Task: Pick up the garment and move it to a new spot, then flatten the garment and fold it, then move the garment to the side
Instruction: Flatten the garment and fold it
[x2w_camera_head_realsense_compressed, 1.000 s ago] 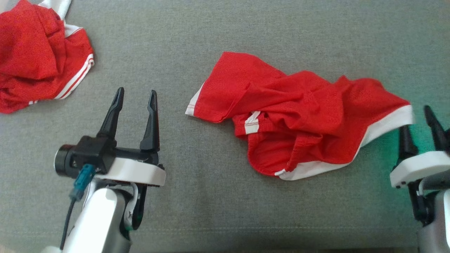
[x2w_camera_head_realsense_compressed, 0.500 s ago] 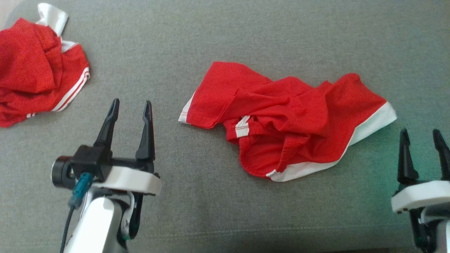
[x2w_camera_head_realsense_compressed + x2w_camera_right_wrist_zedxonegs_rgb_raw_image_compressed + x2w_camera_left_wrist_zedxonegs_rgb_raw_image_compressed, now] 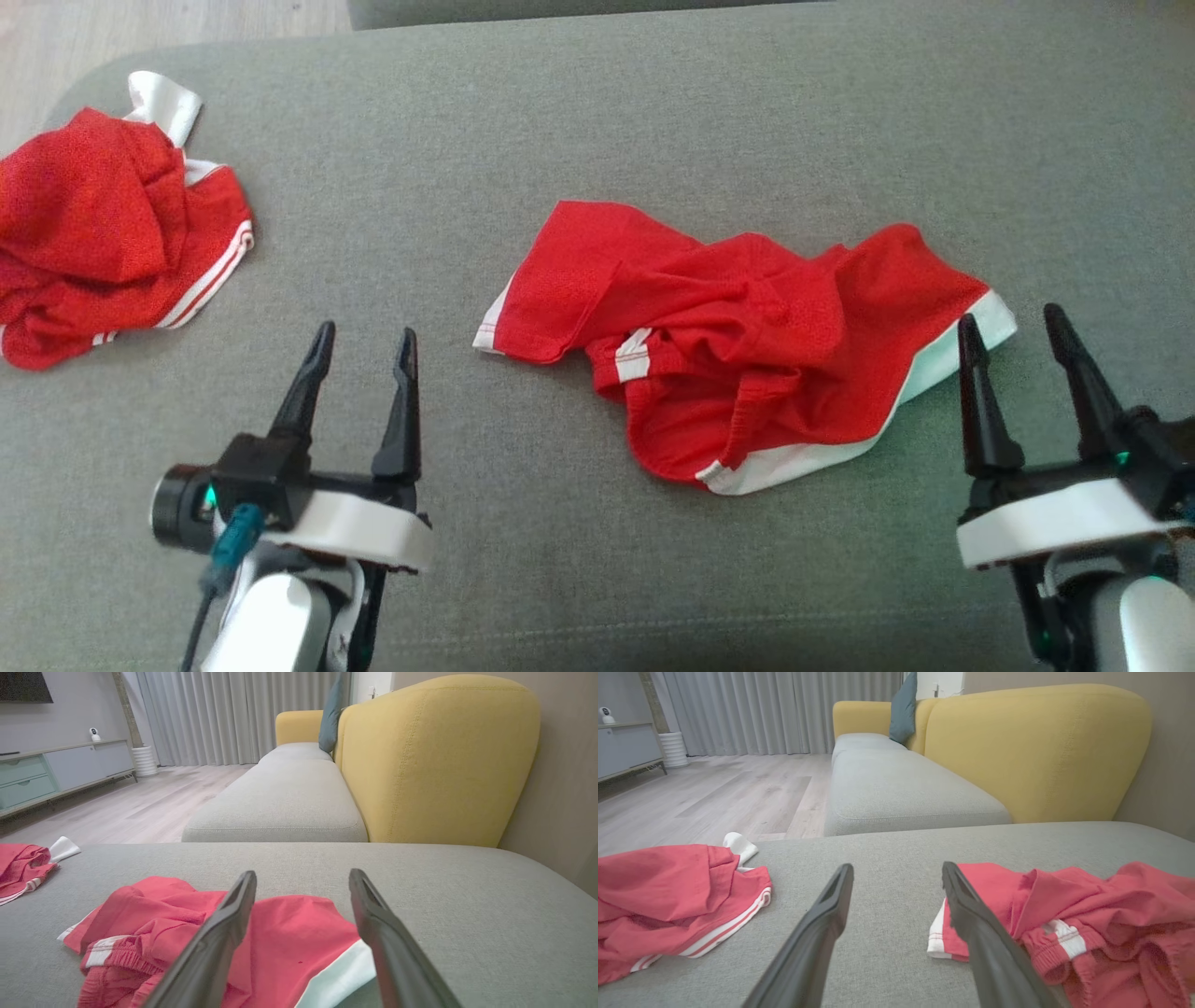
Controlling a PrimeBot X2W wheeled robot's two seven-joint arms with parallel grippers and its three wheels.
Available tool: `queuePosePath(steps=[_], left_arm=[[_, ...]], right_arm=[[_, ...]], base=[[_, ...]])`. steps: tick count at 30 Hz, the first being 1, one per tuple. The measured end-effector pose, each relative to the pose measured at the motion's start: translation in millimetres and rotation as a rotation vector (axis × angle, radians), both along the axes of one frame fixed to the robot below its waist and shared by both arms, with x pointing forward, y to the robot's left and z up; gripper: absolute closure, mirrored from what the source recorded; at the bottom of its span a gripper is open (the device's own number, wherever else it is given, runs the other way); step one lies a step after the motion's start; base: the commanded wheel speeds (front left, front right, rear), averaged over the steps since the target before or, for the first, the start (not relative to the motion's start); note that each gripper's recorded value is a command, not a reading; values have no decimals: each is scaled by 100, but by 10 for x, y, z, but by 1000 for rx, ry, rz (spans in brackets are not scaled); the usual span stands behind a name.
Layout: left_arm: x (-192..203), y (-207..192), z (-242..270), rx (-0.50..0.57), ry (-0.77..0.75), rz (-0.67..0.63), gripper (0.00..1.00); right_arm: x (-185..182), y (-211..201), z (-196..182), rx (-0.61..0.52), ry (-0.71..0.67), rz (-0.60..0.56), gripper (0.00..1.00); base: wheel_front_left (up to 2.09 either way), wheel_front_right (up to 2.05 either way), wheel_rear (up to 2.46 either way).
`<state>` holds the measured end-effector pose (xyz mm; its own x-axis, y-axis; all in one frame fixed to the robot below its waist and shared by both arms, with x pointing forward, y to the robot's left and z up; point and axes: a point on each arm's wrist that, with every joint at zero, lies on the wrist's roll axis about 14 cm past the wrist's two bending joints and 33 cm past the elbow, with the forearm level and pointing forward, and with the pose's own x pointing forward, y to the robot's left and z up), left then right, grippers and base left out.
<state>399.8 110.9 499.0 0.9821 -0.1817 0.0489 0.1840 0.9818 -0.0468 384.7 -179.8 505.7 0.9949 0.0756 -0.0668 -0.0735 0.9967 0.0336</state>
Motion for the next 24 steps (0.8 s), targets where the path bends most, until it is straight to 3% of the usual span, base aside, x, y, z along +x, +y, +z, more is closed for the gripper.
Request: queuePosePath(steps=[13,24], left_arm=[[-58,-145,-25,0,21,-60,0],[-334,-1487,-320,-44,233,-565,0]], right_arm=[[-2,90,-12,23,8,18,0],[15,62,-180,31,61,5,0]], base=[[0,0,0],[0,0,0]])
